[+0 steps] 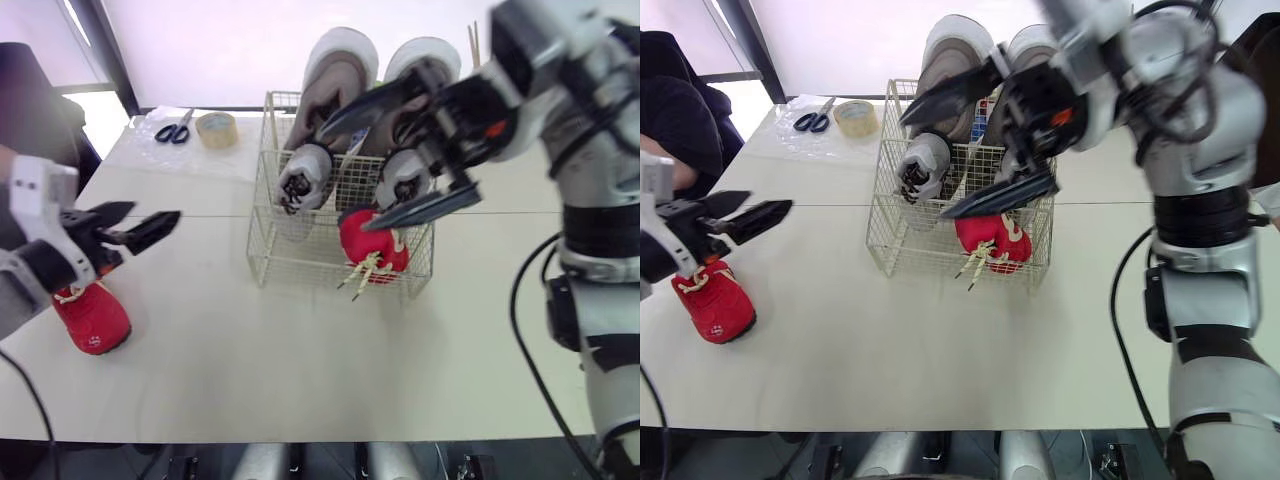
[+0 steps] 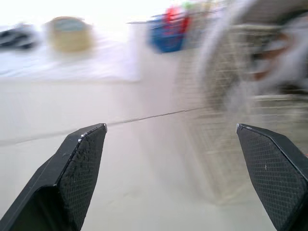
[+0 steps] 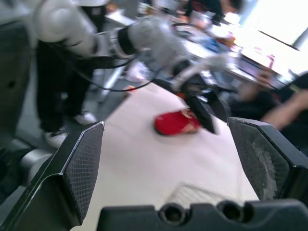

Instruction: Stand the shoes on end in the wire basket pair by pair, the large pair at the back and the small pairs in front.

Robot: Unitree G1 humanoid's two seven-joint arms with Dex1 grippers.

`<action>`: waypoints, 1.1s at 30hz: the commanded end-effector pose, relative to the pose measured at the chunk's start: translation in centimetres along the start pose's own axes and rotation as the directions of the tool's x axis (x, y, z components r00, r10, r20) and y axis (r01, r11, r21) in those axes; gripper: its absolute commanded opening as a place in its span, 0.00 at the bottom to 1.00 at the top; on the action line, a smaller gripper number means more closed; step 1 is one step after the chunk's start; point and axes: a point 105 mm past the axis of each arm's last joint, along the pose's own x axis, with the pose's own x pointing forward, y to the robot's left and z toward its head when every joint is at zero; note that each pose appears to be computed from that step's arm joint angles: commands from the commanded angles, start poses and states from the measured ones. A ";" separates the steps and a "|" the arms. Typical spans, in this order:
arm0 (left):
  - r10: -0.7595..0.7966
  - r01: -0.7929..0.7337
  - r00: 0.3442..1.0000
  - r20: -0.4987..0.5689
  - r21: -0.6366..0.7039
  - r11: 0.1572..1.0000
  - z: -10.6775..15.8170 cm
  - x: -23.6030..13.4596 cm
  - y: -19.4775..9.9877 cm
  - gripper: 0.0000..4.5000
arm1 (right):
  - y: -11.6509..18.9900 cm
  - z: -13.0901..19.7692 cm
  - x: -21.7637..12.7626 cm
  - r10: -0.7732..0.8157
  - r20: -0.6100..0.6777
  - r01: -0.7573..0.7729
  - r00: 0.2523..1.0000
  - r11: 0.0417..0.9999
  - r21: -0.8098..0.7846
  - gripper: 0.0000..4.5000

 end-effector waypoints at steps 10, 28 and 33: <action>0.695 -0.711 0.703 -0.151 -0.175 0.681 -2.2 -12.3 11.7 1.00 | 0.3 -3.6 1.6 0.078 0.029 -0.078 0.997 0.997 0.003 1.00; 0.498 -0.576 0.815 -0.295 -0.326 0.749 -5.1 -2.1 16.6 1.00 | 1.3 -2.7 -0.2 -0.024 -0.004 0.024 1.000 0.997 0.069 1.00; 0.434 -0.538 0.834 -0.341 -0.325 0.778 -6.8 0.8 16.0 1.00 | 1.5 -2.5 -0.5 -0.056 -0.026 0.058 0.998 0.995 0.078 1.00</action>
